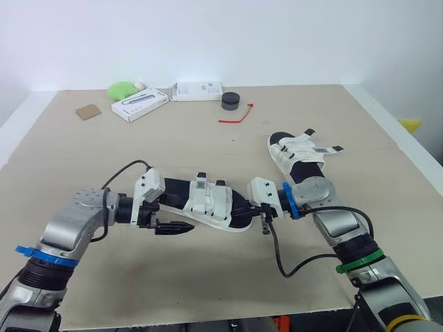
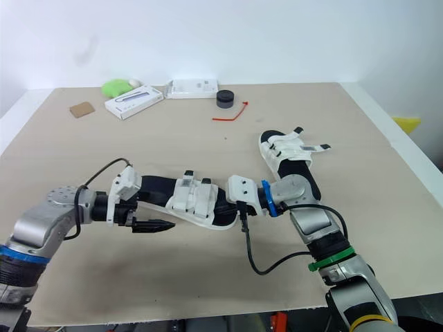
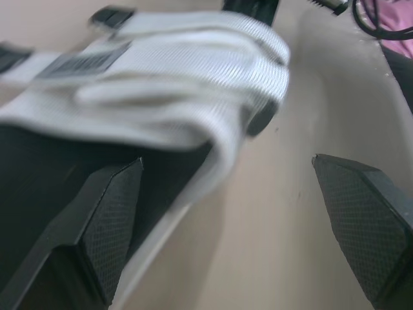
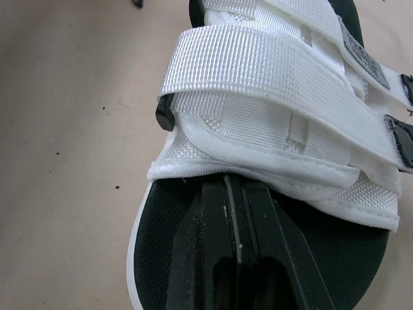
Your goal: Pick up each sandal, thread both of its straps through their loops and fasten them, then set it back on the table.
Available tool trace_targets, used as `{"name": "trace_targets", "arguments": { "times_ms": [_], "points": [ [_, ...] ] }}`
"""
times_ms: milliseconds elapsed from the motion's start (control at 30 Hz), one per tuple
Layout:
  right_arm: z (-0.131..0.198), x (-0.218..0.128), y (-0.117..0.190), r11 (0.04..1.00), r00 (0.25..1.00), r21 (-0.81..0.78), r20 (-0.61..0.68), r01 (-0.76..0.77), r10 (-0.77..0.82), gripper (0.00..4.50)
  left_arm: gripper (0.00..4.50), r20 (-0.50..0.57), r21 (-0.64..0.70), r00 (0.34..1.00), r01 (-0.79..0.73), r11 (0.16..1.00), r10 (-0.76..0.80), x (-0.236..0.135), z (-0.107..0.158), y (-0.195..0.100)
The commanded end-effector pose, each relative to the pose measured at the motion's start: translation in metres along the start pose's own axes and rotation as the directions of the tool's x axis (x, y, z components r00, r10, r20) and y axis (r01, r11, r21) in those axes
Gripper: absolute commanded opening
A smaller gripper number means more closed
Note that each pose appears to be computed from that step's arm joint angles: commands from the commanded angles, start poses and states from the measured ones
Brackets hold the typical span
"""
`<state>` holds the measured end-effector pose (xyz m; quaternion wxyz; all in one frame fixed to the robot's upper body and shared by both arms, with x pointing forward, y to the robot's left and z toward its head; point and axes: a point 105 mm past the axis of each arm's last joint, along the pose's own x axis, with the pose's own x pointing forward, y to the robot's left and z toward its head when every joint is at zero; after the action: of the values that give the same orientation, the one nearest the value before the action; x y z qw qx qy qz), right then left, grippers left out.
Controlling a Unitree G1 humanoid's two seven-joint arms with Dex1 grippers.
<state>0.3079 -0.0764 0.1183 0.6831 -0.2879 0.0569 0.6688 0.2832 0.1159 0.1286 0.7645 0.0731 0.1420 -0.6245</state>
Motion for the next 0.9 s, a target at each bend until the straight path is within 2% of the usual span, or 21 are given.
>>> {"name": "trace_targets", "arguments": {
  "times_ms": [33,233,300,367,567,700,733,800,900],
  "points": [
    [-0.002,-0.001,0.000,1.000,1.000,-0.002,-0.014,-0.007,0.007,0.00,4.34,0.021,0.069,1.000,0.012,0.998,-0.013,0.004,0.013,0.001],
    [-0.001,0.000,-0.001,1.000,1.000,-0.002,-0.013,-0.007,0.007,0.00,4.34,0.042,0.062,0.999,0.021,0.998,-0.023,0.010,0.013,0.006],
    [-0.001,0.000,-0.001,1.000,1.000,-0.001,-0.012,-0.006,0.006,0.00,3.82,0.060,0.049,0.998,0.011,0.999,-0.014,0.011,0.013,0.008],
    [-0.001,-0.001,-0.001,1.000,1.000,0.001,-0.013,-0.006,0.006,0.00,3.00,0.065,0.037,0.998,0.012,0.999,-0.015,0.010,0.012,0.008],
    [0.000,-0.002,-0.002,1.000,1.000,0.005,-0.009,-0.008,0.008,0.00,0.13,0.094,0.003,0.996,0.001,1.000,-0.001,0.010,0.014,0.012],
    [0.002,-0.003,0.001,0.999,1.000,0.024,-0.002,-0.026,0.026,0.00,0.06,0.089,0.005,0.996,-0.006,1.000,0.006,0.012,0.011,0.013],
    [0.003,-0.005,0.001,0.999,1.000,0.032,0.005,-0.027,0.027,0.65,0.00,0.089,0.008,0.996,-0.012,1.000,0.012,0.013,0.010,0.014],
    [0.007,-0.010,0.002,0.997,0.999,0.066,0.029,-0.033,0.031,1.33,0.00,0.094,0.014,0.995,-0.024,1.000,0.023,0.013,0.011,0.015],
    [0.016,-0.017,0.008,0.994,0.996,0.091,0.082,-0.052,0.044,2.83,0.00,0.103,0.024,0.994,-0.041,0.999,0.038,0.012,0.012,0.017]
  ]
}}
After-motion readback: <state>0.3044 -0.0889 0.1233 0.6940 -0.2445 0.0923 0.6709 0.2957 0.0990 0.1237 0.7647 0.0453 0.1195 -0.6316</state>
